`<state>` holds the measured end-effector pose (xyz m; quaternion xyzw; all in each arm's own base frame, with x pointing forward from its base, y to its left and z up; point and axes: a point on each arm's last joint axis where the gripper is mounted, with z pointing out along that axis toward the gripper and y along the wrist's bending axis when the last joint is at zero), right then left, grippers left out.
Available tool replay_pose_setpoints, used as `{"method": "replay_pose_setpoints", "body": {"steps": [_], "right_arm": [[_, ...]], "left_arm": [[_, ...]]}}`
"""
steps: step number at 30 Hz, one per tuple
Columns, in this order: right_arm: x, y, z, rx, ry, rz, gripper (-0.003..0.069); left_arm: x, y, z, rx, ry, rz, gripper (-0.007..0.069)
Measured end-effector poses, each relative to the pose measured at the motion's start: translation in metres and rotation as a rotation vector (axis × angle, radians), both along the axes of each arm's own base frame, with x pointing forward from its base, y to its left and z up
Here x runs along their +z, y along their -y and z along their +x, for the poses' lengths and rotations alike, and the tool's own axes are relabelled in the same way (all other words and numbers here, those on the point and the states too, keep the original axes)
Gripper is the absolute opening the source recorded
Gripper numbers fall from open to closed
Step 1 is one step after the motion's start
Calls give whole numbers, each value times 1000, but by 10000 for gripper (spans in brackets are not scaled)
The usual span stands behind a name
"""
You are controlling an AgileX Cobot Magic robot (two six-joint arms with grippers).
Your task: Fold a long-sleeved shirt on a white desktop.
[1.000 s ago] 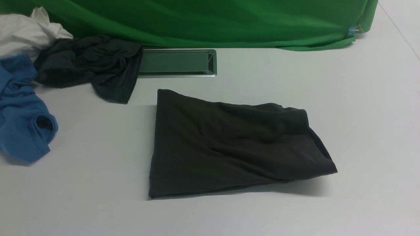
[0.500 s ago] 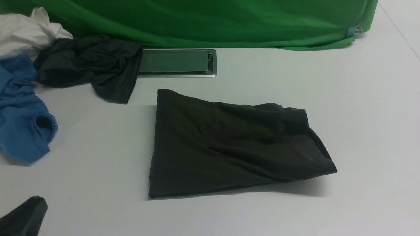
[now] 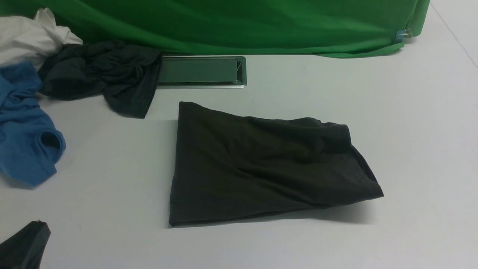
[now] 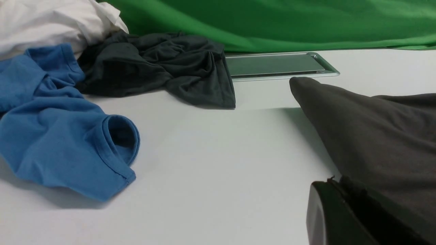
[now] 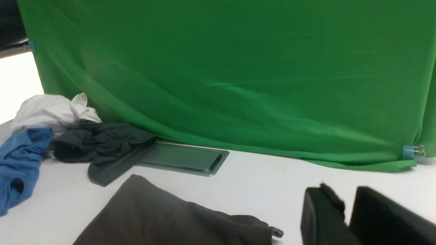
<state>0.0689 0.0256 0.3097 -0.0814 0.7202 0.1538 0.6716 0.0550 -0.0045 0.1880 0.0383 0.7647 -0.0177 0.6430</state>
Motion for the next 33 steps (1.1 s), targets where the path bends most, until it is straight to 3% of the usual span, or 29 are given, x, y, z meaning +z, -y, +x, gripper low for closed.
{"method": "replay_pose_setpoints", "body": {"steps": [14, 22, 29, 33], "right_arm": [[0, 1, 0, -7, 1, 1, 195], [0, 13, 3, -185, 5, -5, 214], [-2, 23, -4, -311, 47, -192, 227], [-16, 28, -7, -369, 21, -181, 232]], "left_arm": [[0, 0, 0, -2, 1, 15, 32], [0, 0, 0, -3, 2, 17, 32], [0, 0, 0, -3, 4, 17, 32], [0, 0, 0, -3, 4, 17, 32]]}}
